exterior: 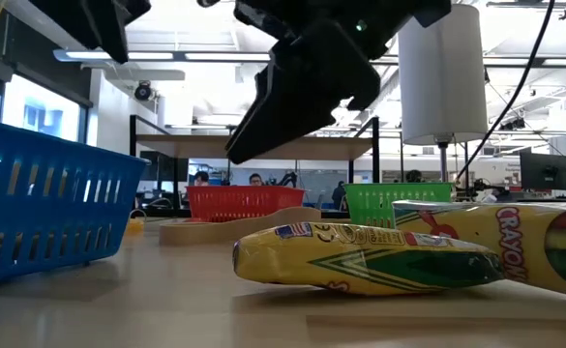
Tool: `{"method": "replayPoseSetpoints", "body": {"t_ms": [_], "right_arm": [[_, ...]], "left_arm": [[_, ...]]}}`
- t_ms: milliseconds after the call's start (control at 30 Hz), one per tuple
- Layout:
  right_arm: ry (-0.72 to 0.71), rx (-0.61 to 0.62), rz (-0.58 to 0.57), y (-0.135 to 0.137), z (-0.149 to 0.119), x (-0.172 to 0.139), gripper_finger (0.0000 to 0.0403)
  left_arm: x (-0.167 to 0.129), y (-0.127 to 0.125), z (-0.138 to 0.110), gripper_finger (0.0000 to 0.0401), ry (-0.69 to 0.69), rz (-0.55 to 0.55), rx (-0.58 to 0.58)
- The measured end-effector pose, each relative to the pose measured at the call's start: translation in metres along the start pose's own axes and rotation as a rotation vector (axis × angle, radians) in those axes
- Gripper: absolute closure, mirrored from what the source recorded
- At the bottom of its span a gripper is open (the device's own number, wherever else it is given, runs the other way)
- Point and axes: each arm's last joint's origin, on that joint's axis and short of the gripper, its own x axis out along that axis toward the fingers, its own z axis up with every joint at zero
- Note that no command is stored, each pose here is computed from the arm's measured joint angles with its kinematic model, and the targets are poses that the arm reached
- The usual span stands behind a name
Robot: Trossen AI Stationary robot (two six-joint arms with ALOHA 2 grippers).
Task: Pick & Place Office Desk Supplies
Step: Put the brown rubber band into the blue bin
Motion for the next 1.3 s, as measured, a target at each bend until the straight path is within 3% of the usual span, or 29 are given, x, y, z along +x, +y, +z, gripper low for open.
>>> {"method": "replayPoseSetpoints", "body": {"t_ms": [300,533,800,1100,1300], "right_arm": [[0.047,0.101,0.061,0.012,-0.005,-0.002,0.0167],[0.064,0.098,0.092,0.011,-0.01,0.006,0.0167],[0.097,0.072,0.083,0.008,-0.027,0.035,0.0167],[0.006,0.061,0.05,-0.004,-0.019,0.038,0.0167],[0.057,0.077,0.066,-0.012,-0.03,0.048,0.0167]], "left_arm": [[0.006,0.0,-0.01,0.0248,0.055,-0.028,0.054],[0.02,0.004,-0.025,0.0248,0.103,-0.014,0.043],[0.028,0.001,-0.021,0.0248,0.009,-0.043,0.018],[0.024,-0.012,-0.023,0.0248,-0.021,-0.08,0.021],[0.02,-0.022,-0.022,0.0248,-0.057,-0.116,0.006]]}}
